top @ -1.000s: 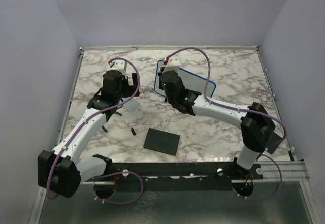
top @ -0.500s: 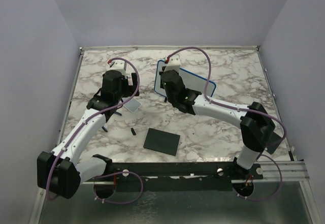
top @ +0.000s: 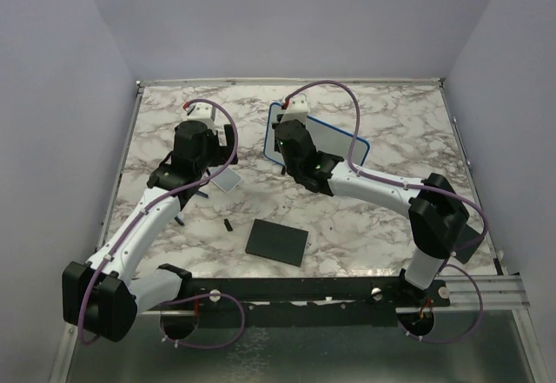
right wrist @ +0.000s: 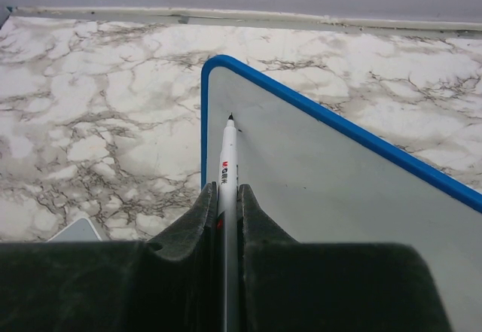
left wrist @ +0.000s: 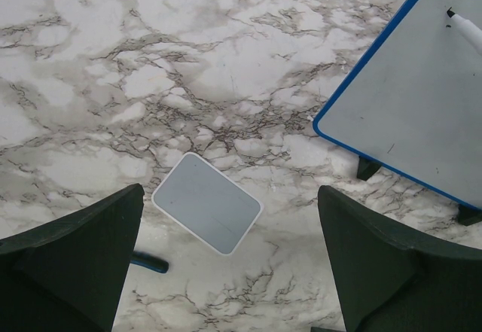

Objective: Write a sentence on the whiteboard

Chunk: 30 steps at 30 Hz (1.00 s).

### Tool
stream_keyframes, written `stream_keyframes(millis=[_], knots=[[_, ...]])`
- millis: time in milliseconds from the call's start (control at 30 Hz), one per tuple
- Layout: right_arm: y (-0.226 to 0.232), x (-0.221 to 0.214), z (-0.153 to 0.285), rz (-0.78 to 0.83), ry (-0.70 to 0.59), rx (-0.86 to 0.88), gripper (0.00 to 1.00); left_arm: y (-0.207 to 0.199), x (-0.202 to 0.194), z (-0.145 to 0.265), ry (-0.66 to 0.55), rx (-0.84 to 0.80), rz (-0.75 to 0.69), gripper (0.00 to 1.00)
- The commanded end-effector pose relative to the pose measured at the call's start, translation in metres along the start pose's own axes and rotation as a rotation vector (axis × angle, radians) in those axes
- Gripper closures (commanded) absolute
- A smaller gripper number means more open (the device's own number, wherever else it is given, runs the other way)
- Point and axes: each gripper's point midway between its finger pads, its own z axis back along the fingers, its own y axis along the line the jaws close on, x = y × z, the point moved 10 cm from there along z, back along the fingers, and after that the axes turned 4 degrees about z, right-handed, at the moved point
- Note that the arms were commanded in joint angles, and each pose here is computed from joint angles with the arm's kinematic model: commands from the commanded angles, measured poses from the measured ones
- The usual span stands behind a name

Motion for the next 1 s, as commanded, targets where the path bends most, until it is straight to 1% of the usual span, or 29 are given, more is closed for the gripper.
stream_keyframes(millis=[0, 767, 867, 967], knots=[[-0.003, 0.002, -0.003, -0.006, -0.007, -0.039, 1.0, 0.0, 0.001, 0.004, -0.018, -0.013, -0.01, 0.01], [-0.02, 0.003, 0.014, -0.014, -0.011, -0.085, 1.0, -0.001, 0.002, 0.006, -0.024, -0.027, -0.005, 0.01], [-0.019, 0.003, 0.014, -0.012, -0.006, -0.066, 1.0, -0.001, 0.002, 0.006, -0.025, -0.028, -0.004, 0.01], [-0.016, 0.002, 0.016, -0.01, -0.007, -0.01, 1.0, -0.001, 0.002, 0.006, -0.025, -0.028, -0.004, 0.01]])
